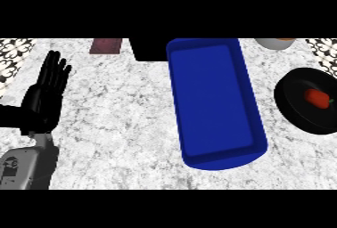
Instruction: Pick the bell pepper from the tray and place it in the pot
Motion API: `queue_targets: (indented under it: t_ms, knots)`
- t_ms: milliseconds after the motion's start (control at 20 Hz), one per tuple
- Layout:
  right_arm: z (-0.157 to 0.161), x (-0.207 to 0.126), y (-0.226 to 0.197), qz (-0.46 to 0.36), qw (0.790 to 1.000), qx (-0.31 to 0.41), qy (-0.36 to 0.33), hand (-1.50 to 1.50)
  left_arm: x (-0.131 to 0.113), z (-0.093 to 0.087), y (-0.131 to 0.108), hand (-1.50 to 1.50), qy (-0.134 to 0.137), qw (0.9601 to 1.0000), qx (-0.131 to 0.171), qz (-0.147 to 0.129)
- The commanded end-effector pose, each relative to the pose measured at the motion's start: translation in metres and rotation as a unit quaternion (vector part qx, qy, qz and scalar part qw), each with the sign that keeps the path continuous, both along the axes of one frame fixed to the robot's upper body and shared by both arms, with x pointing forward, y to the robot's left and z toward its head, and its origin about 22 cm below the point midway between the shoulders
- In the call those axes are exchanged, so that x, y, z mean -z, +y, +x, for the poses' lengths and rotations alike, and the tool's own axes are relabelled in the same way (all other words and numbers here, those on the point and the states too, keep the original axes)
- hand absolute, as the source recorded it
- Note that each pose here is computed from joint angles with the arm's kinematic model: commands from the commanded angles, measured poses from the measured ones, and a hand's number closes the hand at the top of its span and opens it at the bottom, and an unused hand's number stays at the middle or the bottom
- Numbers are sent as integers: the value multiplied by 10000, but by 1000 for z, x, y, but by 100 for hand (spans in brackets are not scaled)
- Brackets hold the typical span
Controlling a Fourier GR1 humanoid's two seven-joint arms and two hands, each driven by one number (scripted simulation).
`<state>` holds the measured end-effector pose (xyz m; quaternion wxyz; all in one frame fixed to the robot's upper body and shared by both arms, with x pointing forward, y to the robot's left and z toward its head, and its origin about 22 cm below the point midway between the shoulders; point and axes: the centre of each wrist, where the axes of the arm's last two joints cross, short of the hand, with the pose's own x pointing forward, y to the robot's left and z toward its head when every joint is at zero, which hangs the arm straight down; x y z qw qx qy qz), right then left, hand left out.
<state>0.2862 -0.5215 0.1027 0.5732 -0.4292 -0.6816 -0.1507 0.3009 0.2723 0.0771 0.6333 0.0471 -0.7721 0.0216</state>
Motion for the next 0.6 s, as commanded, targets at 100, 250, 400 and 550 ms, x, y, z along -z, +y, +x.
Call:
queue_targets:
  t_ms: [100, 250, 400, 550]
  knots:
    - [-57, 19, -46, 233, 9988, 180, -396, -150, -1, 2, -4, 0, 34, 10000, 36, -14]
    - [-79, -13, -69, 74, 9984, 271, -493, -150, -8, 5, 4, 0, 3, 10000, -69, 17]
    - [-117, 22, -83, 136, 9983, 321, -470, -150, -8, -5, -7, 0, 5, 10000, 40, -18]
    - [-131, 12, -95, 105, 9987, 366, -342, -150, 8, -9, -5, 0, 46, 10000, 1, 29]
